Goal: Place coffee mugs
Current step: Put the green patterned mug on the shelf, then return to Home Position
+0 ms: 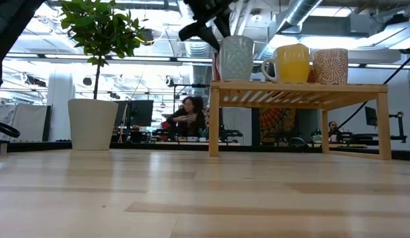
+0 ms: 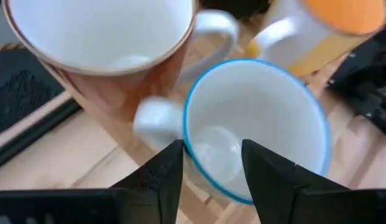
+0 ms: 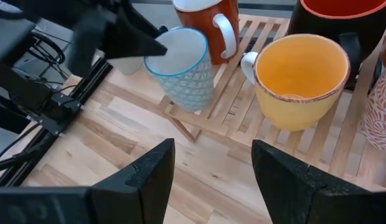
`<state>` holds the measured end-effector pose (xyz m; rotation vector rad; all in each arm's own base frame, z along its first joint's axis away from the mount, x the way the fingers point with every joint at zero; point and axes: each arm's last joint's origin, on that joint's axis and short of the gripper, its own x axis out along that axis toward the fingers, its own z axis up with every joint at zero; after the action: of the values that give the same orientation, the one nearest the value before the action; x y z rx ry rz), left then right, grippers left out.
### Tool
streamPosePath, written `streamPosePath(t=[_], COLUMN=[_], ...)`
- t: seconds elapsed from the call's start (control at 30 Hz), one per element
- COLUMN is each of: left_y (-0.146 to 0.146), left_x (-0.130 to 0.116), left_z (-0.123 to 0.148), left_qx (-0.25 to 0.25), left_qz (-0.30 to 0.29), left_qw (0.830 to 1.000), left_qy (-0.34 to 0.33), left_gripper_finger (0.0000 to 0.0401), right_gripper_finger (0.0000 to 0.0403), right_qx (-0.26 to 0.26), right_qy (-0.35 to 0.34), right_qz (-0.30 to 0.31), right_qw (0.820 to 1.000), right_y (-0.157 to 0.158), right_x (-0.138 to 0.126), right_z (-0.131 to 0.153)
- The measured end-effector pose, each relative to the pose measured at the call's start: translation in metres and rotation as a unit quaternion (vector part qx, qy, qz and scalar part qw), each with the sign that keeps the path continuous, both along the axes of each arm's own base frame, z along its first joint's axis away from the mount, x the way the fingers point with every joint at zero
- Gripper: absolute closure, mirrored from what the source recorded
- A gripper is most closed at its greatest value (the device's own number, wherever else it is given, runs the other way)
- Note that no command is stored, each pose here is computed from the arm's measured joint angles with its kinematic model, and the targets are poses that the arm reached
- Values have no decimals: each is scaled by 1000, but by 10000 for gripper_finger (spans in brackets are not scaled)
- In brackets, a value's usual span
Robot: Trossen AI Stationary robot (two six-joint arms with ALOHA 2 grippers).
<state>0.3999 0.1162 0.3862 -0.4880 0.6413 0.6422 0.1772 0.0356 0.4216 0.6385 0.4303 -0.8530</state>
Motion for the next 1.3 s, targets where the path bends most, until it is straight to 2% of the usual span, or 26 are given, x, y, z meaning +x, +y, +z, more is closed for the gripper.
streamPosePath(t=[0.27,0.4,0.57,0.7,0.8,0.9,1.0,1.13,1.3], left_y=[-1,-8,-48,-90,-119,-139,-148,-151,-143], left_x=[-4,-17,-44,-59,-71,-89,-117,-157,-204], left_z=[24,48,84,87,73,45,15,-25,-80], left_qx=[20,31,110,180,234,243,219,171,139], left_qz=[-15,-73,-135,-159,-166,-159,-158,-184,-179], left_qw=[999,995,981,968,956,953,949,928,914], left_qy=[-31,-60,-79,-67,-63,-88,-160,-277,-338], left_gripper_finger=[253,253,253,258,283,334,388,399,401], right_gripper_finger=[163,163,163,163,163,163,163,163,163], right_qx=[0,0,-4,-5,-10,-17,-19,-18,-6], right_qy=[0,0,9,20,25,31,33,34,44], right_qz=[0,1,8,27,32,40,42,45,64], right_qw=[1000,1000,1000,999,999,999,998,998,997], right_y=[0,0,0,1,1,1,1,2,3], right_x=[0,0,0,0,0,0,0,0,0], right_z=[0,0,0,-1,-1,0,-1,-1,-1])
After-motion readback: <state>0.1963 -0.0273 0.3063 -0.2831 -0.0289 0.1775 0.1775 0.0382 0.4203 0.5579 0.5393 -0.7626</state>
